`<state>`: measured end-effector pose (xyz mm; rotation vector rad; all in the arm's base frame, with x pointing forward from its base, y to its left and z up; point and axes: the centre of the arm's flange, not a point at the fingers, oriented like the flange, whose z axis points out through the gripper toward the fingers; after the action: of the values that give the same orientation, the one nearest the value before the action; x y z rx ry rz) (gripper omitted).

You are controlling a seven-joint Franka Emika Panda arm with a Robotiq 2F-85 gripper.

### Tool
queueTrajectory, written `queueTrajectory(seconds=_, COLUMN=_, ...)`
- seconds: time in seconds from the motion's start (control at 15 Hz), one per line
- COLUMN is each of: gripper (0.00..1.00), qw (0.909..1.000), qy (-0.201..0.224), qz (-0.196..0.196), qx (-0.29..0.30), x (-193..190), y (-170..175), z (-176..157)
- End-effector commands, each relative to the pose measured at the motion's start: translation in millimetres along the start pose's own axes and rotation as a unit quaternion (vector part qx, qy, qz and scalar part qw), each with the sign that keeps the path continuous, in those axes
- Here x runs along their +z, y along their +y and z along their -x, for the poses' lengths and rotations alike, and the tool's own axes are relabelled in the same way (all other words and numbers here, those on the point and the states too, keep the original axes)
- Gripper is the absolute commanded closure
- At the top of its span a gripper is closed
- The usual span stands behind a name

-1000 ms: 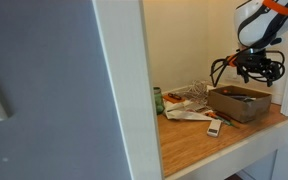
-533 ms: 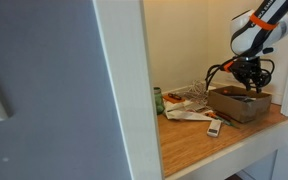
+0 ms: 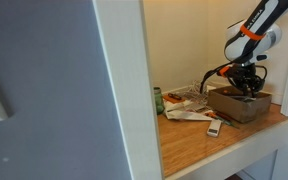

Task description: Take the black thing out of the box

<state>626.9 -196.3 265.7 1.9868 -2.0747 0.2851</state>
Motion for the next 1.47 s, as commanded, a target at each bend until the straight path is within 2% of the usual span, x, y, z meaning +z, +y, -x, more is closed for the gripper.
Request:
queueTrajectory(seconds=0.0, gripper=0.69, qw=0.9999, qy=-0.004, qz=0.001, qx=0.017, x=5.0, y=-16.7, z=2.6)
queueTrajectory(seconds=0.07, gripper=0.77, qw=0.9998, qy=-0.003, qz=0.001, qx=0.018, x=6.4, y=-18.8, z=3.1)
queueTrajectory(seconds=0.6, gripper=0.64, qw=0.9999, qy=0.005, qz=0.009, qx=0.013, x=21.1, y=-23.8, z=6.4)
queueTrajectory(seconds=0.93, gripper=0.66, qw=0.9998, qy=0.007, qz=0.018, qx=0.01, x=32.6, y=-22.4, z=7.4)
queueTrajectory(seconds=1.0, gripper=0.69, qw=0.9998, qy=0.008, qz=0.018, qx=0.009, x=33.7, y=-22.9, z=7.8)
queueTrajectory(seconds=1.13, gripper=0.93, qw=0.9998, qy=0.008, qz=0.016, qx=0.009, x=31.6, y=-22.5, z=8.3)
queueTrajectory(seconds=1.33, gripper=1.0, qw=0.9999, qy=0.01, qz=0.004, qx=0.008, x=21.8, y=-21.6, z=7.9)
queueTrajectory(seconds=1.4, gripper=0.96, qw=0.9999, qy=0.009, qz=0.002, qx=0.007, x=16.9, y=-19.7, z=8.1)
